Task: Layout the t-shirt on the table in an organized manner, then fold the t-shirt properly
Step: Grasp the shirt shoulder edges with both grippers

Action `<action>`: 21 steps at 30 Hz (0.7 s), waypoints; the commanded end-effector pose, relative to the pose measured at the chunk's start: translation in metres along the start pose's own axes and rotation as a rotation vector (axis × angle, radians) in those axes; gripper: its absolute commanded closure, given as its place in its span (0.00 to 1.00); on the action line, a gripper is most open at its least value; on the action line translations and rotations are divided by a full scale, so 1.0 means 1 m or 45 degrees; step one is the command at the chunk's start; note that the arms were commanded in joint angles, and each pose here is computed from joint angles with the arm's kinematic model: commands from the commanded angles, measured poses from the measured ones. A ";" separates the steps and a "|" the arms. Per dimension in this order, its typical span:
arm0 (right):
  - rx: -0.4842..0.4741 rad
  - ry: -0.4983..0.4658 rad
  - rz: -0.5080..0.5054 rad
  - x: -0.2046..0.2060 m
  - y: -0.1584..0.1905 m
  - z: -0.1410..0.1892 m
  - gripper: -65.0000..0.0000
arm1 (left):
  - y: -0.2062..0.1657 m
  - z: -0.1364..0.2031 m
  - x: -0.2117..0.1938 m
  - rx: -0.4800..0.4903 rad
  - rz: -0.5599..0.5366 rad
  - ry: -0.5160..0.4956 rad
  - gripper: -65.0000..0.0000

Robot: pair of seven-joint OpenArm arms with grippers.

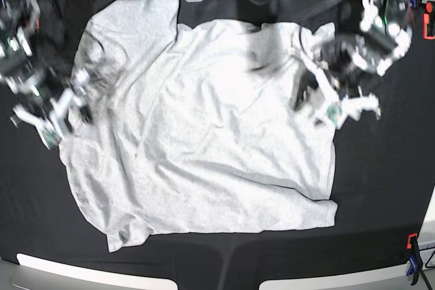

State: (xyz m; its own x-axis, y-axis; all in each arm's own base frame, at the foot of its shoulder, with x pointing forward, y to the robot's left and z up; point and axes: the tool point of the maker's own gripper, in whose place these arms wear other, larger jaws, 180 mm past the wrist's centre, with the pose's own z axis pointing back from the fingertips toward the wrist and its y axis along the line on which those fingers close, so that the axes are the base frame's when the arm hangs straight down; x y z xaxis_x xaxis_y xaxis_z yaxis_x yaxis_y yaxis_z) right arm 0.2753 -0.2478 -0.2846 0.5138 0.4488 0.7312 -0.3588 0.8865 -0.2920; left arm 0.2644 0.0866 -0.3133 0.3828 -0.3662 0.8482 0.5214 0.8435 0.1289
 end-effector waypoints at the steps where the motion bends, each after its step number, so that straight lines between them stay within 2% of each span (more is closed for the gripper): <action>1: -0.068 -0.018 -0.028 0.000 -0.015 0.009 0.62 | -0.002 0.005 0.008 -0.006 0.013 -0.049 0.62; 4: -0.233 0.012 -0.226 -0.030 -0.045 0.024 0.62 | -0.015 0.011 -0.009 -0.041 0.063 -0.002 0.62; 7: -0.303 -0.062 -0.408 -0.046 -0.060 0.030 0.62 | -0.023 0.013 -0.015 -0.053 0.096 0.012 0.62; 9: -0.256 -0.070 -0.530 -0.058 -0.056 0.025 0.62 | -0.026 0.012 -0.013 -0.054 0.114 -0.002 0.62; 16: -0.101 0.050 -0.843 -0.118 -0.029 -0.001 0.62 | -0.029 0.011 -0.008 -0.060 0.144 -0.036 0.62; 21: 0.074 0.004 -0.895 -0.112 -0.003 -0.005 0.62 | -0.029 0.011 -0.007 -0.060 0.144 -0.037 0.62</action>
State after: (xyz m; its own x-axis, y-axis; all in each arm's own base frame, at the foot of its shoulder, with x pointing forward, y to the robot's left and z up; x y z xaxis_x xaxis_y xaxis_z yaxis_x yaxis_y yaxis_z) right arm 0.2157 -0.2969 -0.3818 0.6697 -0.2503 0.6992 0.0457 0.9536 0.2976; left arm 0.2330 0.0712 -0.3310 0.4604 -0.2792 0.8427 0.5125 0.8587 0.0045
